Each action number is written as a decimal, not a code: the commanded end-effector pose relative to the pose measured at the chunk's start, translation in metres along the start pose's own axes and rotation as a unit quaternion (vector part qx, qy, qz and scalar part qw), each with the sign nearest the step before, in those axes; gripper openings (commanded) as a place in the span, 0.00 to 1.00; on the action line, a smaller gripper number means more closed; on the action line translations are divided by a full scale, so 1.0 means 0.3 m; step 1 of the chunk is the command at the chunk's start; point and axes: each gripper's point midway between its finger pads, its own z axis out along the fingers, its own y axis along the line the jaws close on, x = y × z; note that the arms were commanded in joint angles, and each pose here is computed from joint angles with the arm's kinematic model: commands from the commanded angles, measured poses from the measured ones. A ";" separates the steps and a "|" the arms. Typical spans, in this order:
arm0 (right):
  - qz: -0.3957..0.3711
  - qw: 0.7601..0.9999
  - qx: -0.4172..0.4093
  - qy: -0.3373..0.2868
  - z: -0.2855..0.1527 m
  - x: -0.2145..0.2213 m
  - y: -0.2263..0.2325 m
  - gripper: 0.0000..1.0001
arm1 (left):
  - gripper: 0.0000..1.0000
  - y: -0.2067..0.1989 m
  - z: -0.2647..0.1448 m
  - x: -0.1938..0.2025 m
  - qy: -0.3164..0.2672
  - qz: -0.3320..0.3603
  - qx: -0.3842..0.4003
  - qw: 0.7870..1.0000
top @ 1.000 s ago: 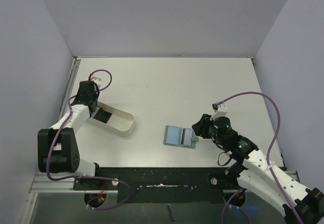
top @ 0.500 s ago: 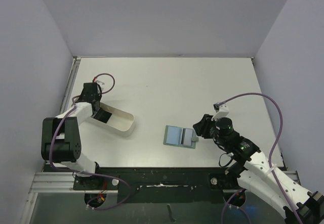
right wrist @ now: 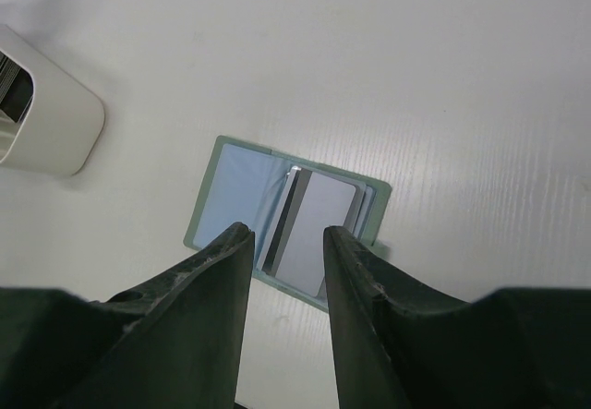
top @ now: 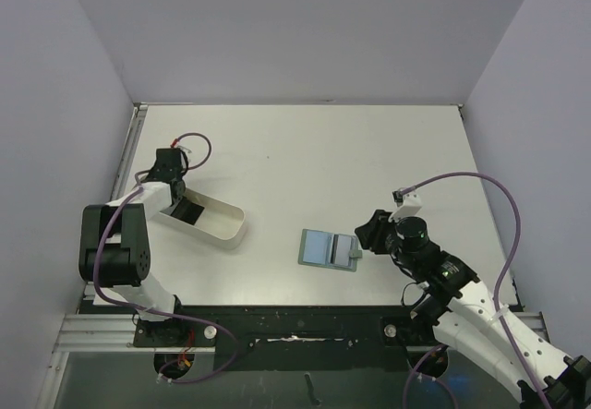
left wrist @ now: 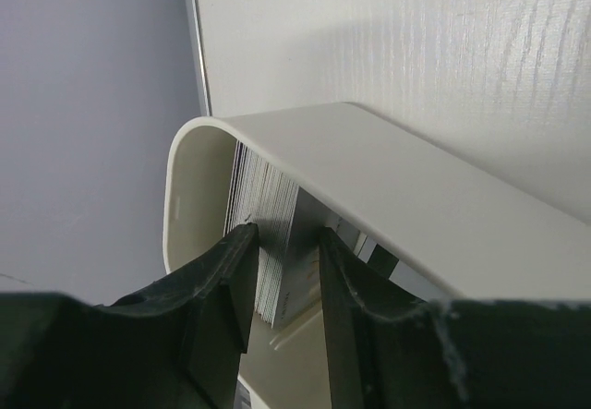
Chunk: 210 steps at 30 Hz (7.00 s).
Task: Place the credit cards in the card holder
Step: Pick up the credit card from the storage box.
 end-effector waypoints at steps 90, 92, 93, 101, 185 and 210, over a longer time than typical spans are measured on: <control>0.021 0.909 -0.415 -0.013 -0.038 -0.230 0.737 0.44 | 0.00 -0.400 -1.385 -0.205 -0.246 -0.237 0.788 0.512; 0.023 0.907 -0.420 -0.006 -0.032 -0.215 0.753 0.44 | 0.00 -0.402 -1.399 -0.198 -0.244 -0.233 0.795 0.504; 0.025 0.906 -0.423 -0.004 -0.033 -0.211 0.759 0.43 | 0.00 -0.403 -1.406 -0.194 -0.244 -0.231 0.799 0.499; 0.030 0.893 -0.449 -0.003 -0.051 -0.197 0.780 0.18 | 0.00 -0.415 -1.412 -0.183 -0.234 -0.224 0.807 0.494; 0.080 0.883 -0.462 -0.016 -0.077 -0.208 0.722 0.32 | 0.00 -0.435 -1.389 -0.196 -0.206 -0.223 0.809 0.503; 0.090 0.864 -0.495 0.030 -0.043 -0.143 0.772 0.22 | 0.00 -0.439 -1.398 -0.184 -0.204 -0.227 0.819 0.486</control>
